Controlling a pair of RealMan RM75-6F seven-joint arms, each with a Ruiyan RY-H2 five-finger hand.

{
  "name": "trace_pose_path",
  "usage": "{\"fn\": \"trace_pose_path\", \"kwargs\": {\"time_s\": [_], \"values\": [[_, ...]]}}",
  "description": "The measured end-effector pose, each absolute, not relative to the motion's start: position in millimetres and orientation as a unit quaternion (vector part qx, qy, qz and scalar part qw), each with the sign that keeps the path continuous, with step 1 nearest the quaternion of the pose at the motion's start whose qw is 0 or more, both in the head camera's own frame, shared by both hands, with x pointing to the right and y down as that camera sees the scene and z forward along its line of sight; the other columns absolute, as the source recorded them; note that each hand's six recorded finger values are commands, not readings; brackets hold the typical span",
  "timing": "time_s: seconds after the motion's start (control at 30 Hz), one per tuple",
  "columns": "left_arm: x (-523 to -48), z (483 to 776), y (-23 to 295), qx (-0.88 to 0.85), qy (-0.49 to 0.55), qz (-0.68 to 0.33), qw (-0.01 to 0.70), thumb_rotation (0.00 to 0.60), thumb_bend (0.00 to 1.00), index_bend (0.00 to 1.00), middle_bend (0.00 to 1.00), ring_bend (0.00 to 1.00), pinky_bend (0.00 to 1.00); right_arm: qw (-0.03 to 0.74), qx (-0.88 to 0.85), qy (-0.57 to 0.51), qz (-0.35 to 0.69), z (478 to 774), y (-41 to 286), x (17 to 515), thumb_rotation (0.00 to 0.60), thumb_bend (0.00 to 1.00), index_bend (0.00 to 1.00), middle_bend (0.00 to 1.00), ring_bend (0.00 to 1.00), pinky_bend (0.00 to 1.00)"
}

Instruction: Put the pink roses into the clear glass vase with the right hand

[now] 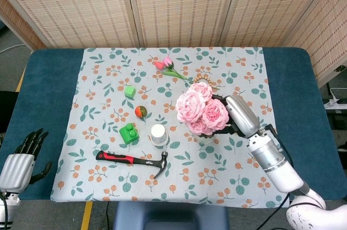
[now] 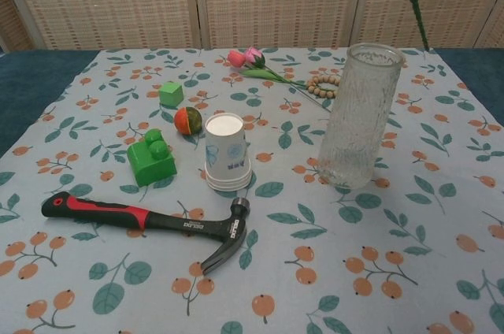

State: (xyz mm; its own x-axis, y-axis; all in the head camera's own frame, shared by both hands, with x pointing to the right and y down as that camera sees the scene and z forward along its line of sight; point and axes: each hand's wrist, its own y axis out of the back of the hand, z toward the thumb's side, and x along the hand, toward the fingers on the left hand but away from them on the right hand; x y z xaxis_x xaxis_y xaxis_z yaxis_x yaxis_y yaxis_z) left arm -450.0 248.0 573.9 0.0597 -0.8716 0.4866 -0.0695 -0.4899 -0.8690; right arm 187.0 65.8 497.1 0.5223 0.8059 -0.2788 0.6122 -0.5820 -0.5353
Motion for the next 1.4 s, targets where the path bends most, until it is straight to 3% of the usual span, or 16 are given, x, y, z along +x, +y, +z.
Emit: {"fn": "trace_pose_path", "kwargs": {"time_s": [0.4,0.97,1.4], "values": [[-451,574,248,-0.639,0.368,-0.581,0.346,0.6,0.37,0.01,0.02,0.05,0.29,0.15,-0.866,-0.407,0.248,515,55,164,0.6,0.58,0.87,0.97,0.99,1.0],[-451,574,248,-0.638,0.366,-0.581,0.347,0.6,0.37,0.01,0.02,0.05,0.29,0.097,-0.872,-0.411,0.248,540,51,184,0.6,0.58,0.87,0.97,0.99,1.0],[-451,575,248,-0.637,0.365,-0.584,0.348,0.6,0.37,0.01,0.02,0.05,0.29,0.015,-0.873,-0.425,0.237,593,38,223,0.6,0.58,0.87,0.97,0.99,1.0]]}}
